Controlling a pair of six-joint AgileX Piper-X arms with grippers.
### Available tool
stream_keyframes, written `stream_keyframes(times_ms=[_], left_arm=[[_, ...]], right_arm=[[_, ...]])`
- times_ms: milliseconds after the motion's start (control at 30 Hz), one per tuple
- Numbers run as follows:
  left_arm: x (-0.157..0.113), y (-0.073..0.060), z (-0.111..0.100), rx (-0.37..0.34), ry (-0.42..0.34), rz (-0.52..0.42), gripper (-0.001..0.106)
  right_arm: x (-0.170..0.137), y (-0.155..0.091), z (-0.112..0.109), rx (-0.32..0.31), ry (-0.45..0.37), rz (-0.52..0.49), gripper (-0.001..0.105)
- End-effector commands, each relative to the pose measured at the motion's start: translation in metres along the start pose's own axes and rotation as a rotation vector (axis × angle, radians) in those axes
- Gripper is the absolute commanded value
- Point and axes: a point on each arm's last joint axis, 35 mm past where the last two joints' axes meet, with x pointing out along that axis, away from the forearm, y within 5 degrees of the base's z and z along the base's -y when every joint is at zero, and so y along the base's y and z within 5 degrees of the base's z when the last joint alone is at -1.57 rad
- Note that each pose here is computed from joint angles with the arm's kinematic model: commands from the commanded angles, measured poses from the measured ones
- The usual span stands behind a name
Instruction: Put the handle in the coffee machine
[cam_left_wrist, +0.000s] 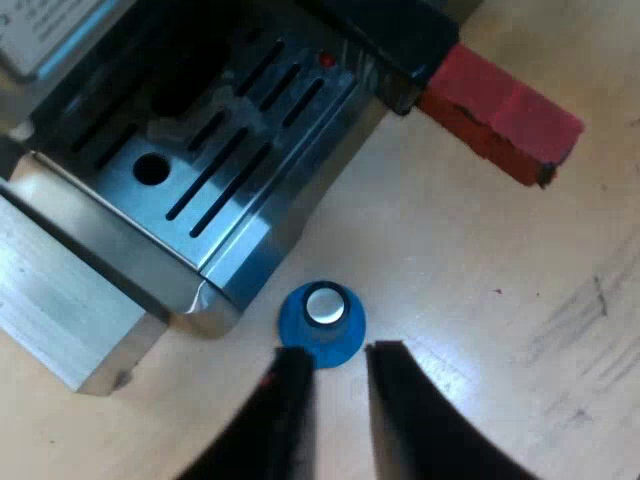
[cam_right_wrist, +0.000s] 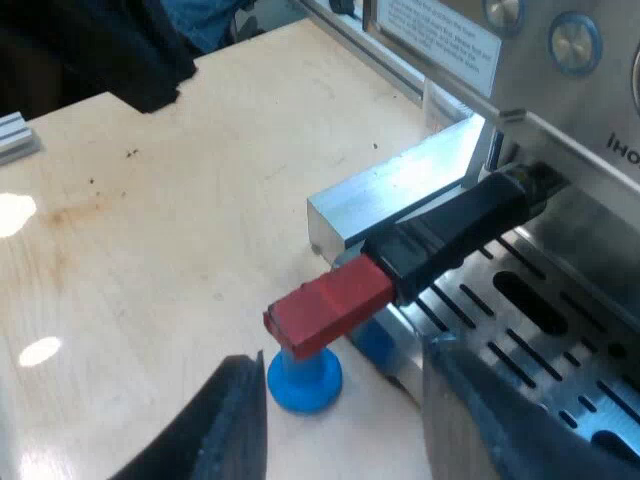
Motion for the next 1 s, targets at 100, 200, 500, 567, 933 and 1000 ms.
stream_keyframes(times_ms=[100,200,500,567,933,1000], left_arm=[[-0.007,-0.004,-0.001,-0.057,-0.014,0.009,0.085],[-0.007,-0.004,-0.001,-0.061,-0.015,0.01,0.094],[-0.025,-0.01,0.009,-0.134,-0.083,0.031,0.095],[-0.033,-0.013,0.013,-0.15,-0.114,0.039,0.095],[-0.08,-0.023,0.043,-0.119,-0.29,0.192,0.095],[-0.087,-0.026,0.047,-0.108,-0.314,0.202,0.095]], right_arm=[[-0.004,-0.003,0.0,0.05,0.02,-0.035,0.041],[-0.005,-0.006,-0.003,0.103,0.064,-0.131,0.059],[-0.013,-0.009,-0.001,0.134,0.062,-0.213,0.093],[-0.017,-0.012,0.001,0.163,0.064,-0.263,0.093],[-0.056,-0.053,0.011,0.303,0.216,-0.425,0.093],[-0.063,-0.064,0.011,0.329,0.229,-0.457,0.093]])
